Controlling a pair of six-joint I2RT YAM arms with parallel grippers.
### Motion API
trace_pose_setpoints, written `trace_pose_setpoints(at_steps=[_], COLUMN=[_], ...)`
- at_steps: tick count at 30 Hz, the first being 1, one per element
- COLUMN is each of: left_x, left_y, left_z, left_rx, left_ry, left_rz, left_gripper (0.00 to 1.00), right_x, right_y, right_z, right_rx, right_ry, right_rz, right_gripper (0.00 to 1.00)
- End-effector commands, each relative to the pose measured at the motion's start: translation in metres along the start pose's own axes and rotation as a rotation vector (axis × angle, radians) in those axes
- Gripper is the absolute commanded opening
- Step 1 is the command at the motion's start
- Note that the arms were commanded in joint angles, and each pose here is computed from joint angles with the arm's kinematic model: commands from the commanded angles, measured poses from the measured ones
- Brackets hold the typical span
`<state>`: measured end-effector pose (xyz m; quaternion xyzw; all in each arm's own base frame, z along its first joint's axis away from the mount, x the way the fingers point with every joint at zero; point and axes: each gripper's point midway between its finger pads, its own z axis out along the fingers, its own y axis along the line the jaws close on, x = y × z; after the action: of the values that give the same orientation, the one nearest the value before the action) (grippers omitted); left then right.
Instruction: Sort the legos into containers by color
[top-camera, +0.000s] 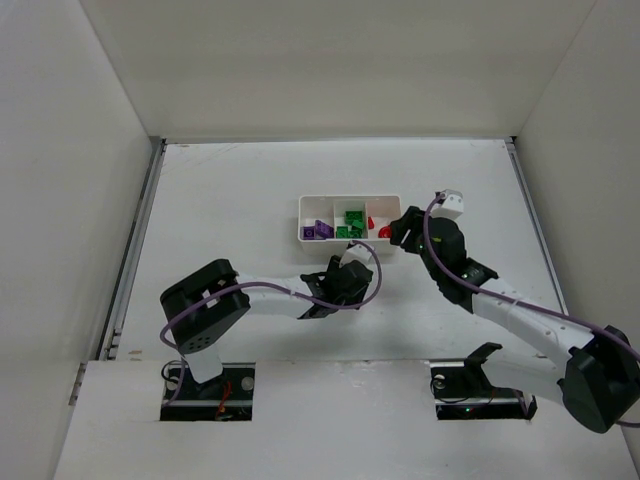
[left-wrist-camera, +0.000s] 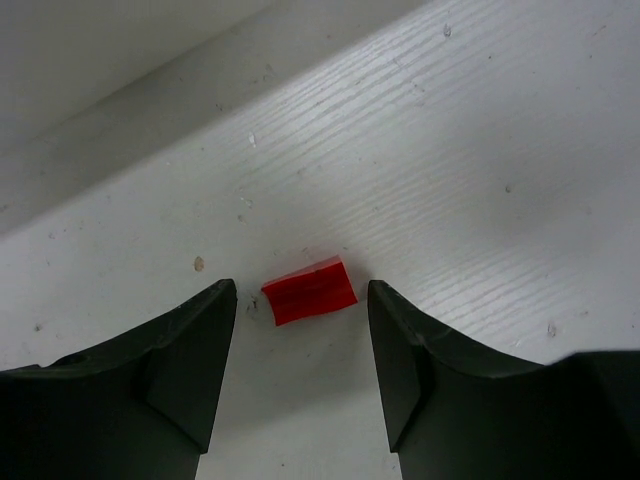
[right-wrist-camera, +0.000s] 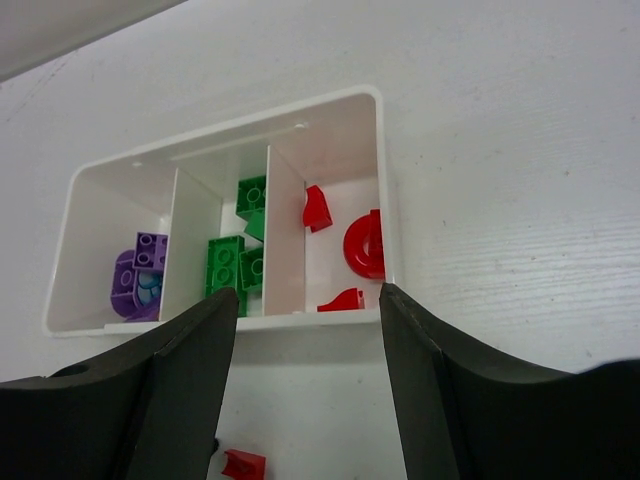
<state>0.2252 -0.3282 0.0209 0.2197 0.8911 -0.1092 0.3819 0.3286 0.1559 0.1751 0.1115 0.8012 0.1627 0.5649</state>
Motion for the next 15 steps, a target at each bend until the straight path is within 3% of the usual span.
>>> trace_pose_setpoints(at_steps=[1, 7, 15], left_x=[-0.012, -0.004, -0.032], left_y=[-0.004, -0.005, -0.002], left_z=[0.004, 0.005, -0.021], left_rx=[-0.006, 0.002, 0.028], left_ry=[-0.032, -0.005, -0.07], left_rz=[0.007, 0.01, -0.039], left_gripper=[0.5, 0.29, 0.25], right_x=[-0.014, -0.015, -0.02], right_y=[0.011, 0.011, 0.002], right_z=[-0.003, -0.004, -0.006], right_rx=[-0.046, -0.048, -0.017], right_ry=[-0.054, -0.056, -0.085], right_rz=[0.041, 0.042, 0.072], right_gripper=[0.65, 0.65, 0.65])
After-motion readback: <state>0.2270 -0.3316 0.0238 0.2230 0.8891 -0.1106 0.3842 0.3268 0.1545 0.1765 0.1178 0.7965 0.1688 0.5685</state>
